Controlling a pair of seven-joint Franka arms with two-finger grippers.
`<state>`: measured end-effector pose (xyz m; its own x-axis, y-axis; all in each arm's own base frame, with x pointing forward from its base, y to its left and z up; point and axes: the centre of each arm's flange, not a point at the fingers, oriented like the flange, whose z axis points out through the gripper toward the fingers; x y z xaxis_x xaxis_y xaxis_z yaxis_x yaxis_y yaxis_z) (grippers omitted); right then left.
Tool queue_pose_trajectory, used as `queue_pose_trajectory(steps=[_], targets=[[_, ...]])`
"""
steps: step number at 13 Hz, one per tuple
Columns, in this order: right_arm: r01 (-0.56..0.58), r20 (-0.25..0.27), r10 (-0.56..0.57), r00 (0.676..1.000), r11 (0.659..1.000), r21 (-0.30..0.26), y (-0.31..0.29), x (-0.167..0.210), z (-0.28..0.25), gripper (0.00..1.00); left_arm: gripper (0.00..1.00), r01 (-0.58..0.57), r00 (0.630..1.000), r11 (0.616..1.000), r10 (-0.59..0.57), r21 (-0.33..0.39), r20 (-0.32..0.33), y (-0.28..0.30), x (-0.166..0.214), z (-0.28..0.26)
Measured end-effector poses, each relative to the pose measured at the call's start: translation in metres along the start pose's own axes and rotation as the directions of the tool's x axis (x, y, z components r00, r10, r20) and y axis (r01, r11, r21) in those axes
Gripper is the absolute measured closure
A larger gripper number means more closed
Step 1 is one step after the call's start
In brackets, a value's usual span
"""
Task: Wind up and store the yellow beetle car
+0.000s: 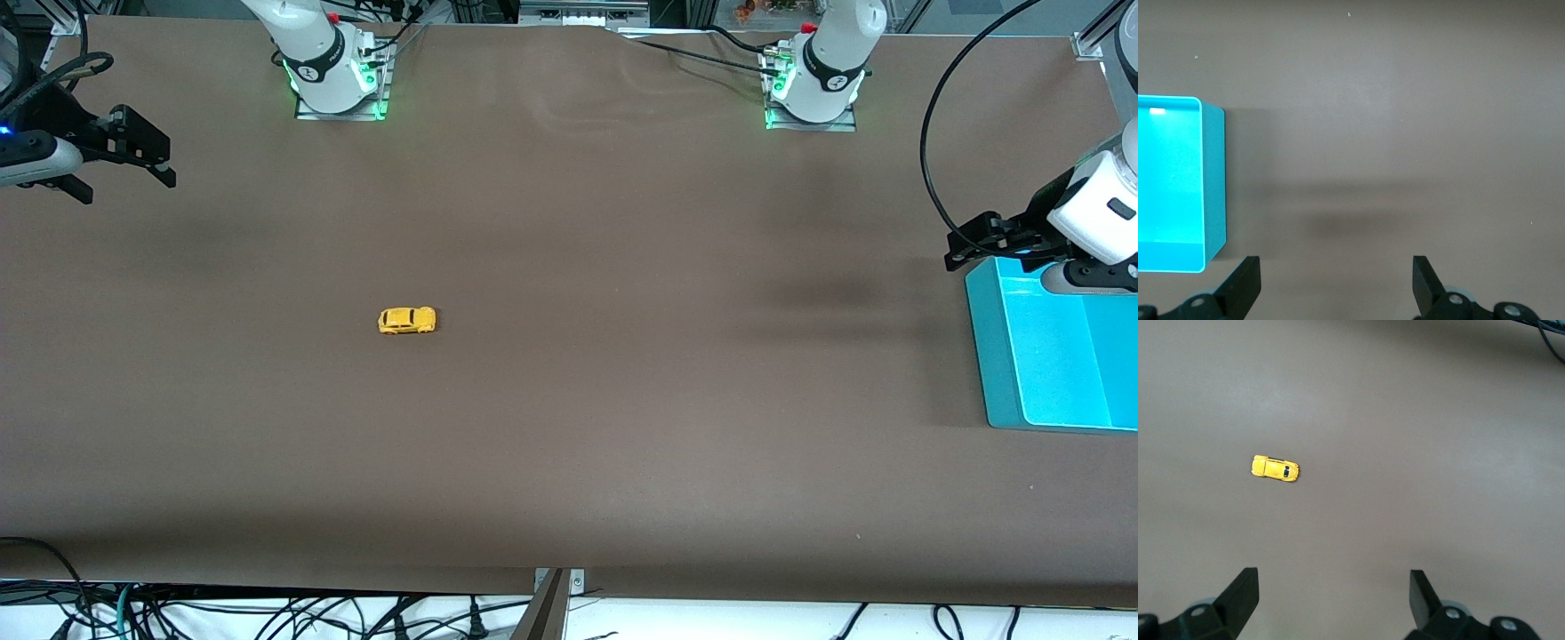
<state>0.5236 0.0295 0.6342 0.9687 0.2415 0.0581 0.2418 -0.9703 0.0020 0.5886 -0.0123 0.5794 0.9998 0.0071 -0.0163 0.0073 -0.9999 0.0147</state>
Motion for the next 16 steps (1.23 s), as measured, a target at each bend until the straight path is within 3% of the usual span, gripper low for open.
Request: queue_pose_trajectory(steps=[16], targets=[[-0.007,0.049,0.007,0.999,1.000,0.003,-0.006,-0.011,0.019,0.00,0.00,0.000,1.000,1.000,0.000,0.000,0.002,0.000,0.001,0.001]])
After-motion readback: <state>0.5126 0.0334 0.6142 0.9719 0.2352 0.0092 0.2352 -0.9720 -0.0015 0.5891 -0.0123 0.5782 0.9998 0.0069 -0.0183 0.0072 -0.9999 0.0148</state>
